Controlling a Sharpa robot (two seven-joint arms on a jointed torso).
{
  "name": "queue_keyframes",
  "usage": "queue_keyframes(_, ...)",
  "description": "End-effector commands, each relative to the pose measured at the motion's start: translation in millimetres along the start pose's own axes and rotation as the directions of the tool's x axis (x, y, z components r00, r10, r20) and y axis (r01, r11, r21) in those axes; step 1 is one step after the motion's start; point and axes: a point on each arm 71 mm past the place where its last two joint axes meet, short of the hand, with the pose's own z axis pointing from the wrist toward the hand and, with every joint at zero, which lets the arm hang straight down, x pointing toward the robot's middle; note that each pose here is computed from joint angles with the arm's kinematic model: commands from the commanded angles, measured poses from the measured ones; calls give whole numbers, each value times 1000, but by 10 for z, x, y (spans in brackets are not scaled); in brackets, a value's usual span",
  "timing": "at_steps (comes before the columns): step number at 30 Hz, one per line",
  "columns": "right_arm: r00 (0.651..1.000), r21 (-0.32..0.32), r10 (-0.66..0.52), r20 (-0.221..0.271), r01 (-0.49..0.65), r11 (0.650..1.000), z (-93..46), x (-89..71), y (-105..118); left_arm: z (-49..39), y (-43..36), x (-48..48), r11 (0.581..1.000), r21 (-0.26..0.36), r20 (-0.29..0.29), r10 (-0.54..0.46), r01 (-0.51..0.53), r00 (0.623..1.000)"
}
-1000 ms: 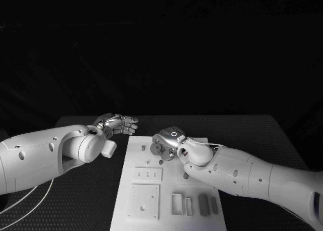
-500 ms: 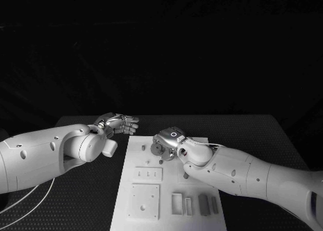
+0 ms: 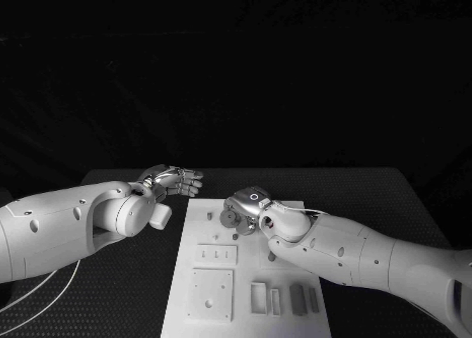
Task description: Assemble the parts on the task board
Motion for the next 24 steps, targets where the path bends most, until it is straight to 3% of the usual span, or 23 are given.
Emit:
queue_keyframes(1, 998, -10, 2, -67, -3, 1000, -15, 76, 12, 0, -18, 10, 1000, 9, -2, 3, -3, 1000)
queue_keyframes(13, 997, 3, 29, -74, -29, 1000, -18, 85, -10, 0, -18, 11, 1000, 8, -4, 3, -3, 1000)
queue_keyframes(24, 988, 28, 86, -131, -83, 996, -43, 137, -75, -1, -16, 8, 1000, 6, -4, 3, -2, 1000)
